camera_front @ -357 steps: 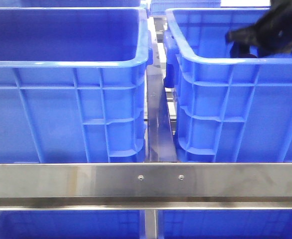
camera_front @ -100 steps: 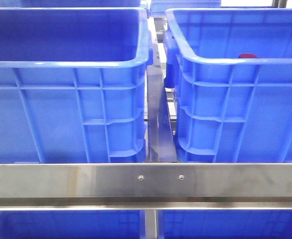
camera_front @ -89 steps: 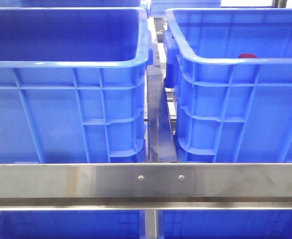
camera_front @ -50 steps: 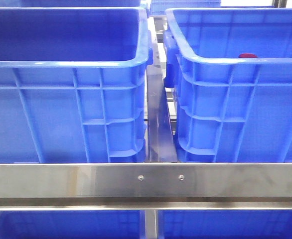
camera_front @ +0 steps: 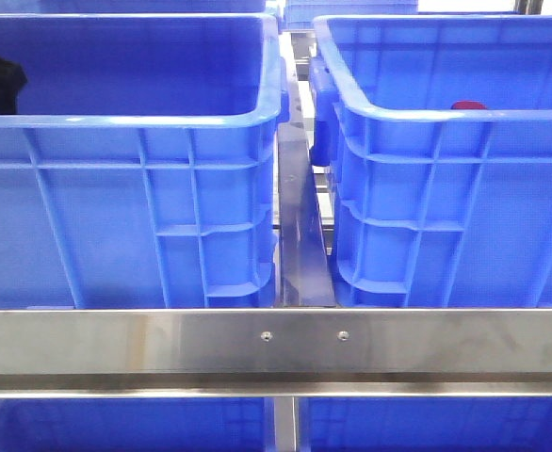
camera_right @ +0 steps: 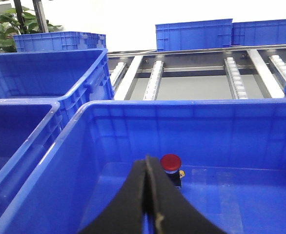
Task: Pick red and yellow buttons and place in box
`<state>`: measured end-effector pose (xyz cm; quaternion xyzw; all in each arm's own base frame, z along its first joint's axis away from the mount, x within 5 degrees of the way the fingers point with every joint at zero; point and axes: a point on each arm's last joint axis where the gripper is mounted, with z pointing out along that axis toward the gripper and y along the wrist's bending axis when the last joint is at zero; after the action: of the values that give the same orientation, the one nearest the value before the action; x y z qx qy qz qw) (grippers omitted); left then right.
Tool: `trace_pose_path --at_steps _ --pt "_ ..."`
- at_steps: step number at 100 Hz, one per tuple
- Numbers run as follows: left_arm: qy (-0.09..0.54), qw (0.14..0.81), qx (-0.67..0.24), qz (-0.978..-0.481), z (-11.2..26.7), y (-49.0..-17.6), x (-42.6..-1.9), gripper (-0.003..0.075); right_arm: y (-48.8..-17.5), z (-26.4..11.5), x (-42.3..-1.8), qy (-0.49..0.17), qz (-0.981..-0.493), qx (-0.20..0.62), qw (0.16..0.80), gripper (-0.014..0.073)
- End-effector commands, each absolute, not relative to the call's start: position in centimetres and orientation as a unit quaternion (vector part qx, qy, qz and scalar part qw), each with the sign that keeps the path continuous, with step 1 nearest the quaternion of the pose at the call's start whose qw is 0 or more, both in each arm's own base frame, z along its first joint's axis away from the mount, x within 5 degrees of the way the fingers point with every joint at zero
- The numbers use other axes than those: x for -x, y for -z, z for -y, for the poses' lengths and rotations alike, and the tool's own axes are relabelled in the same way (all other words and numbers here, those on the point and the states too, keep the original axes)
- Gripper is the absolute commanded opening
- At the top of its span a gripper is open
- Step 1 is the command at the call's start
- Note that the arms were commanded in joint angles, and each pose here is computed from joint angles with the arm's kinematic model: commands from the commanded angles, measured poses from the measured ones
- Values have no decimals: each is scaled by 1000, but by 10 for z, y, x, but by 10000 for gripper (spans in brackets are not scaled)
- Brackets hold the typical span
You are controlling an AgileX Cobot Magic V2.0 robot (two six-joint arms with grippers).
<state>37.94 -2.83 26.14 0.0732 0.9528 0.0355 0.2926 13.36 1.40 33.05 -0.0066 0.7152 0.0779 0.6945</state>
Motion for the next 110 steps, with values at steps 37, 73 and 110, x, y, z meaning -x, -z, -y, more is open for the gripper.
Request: trace_pose_path --at_steps 37,73,110 --pt "-34 334 -74 -939 30 -261 -396 545 -340 -15 -132 -84 -704 14 705 -67" --pt "-36 335 -78 -938 30 -257 -399 274 -340 -15 -132 -84 -704 14 705 -67" --pt "-41 349 -81 -933 30 -278 -389 -19 -340 -15 -132 -84 -704 14 705 -67"
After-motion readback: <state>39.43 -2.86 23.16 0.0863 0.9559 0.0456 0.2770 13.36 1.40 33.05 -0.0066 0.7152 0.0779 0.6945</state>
